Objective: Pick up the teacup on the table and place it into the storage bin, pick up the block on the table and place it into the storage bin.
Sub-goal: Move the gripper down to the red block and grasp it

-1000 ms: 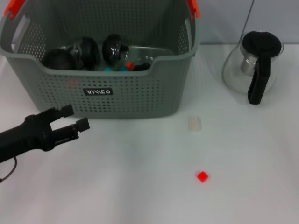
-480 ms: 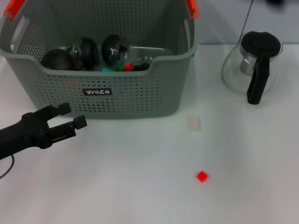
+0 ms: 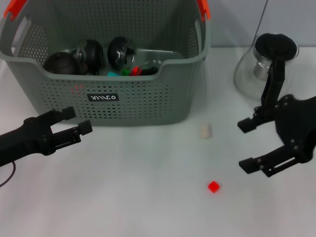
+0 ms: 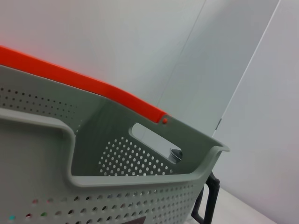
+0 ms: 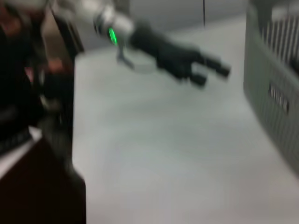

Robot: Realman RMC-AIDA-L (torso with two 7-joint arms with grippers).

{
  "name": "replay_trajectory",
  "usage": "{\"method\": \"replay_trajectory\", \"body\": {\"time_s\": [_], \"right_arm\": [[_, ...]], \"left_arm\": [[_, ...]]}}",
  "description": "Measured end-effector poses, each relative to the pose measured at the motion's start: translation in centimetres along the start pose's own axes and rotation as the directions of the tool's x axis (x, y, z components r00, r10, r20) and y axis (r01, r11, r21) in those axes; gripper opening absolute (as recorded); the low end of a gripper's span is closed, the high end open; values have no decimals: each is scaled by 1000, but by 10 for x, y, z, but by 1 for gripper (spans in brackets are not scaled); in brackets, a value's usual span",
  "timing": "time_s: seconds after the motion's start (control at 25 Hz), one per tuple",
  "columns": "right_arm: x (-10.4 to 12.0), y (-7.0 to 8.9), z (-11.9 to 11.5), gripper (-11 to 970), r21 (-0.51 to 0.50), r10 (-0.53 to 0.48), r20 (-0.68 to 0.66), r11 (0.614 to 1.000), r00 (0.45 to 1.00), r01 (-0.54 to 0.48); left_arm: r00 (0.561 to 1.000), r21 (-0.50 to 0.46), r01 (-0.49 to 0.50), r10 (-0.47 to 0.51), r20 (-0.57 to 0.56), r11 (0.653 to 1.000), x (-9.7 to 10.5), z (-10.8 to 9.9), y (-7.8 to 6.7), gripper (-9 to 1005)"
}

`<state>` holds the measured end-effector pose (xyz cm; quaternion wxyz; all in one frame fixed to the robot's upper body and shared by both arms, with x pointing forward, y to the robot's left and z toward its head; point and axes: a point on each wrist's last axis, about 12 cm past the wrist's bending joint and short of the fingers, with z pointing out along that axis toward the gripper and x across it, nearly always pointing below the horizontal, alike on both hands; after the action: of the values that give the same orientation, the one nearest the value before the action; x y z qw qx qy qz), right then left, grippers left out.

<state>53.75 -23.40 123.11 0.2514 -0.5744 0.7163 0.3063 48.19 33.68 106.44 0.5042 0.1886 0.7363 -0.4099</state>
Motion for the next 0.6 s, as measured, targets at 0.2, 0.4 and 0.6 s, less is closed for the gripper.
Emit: {"method": "replay_trajectory", "body": {"time_s": [0.2,0.4,0.6], "right_arm": [[-17,-10,34,859,23,22,-248,1000,968,-17],[-27,-18,72,852,39,4,-423,999,906,14],[-29,-26,99,845,48,19,-504,999,864,6]], "left_arm": [[1000,-2,4,-4,-1,1000,1,-1,0,849],[1000,-6,9,-9,-2,1000,3,-2,-1,849],[1000,-9,12,-12,-4,1000,4,-1,-1,849]]}}
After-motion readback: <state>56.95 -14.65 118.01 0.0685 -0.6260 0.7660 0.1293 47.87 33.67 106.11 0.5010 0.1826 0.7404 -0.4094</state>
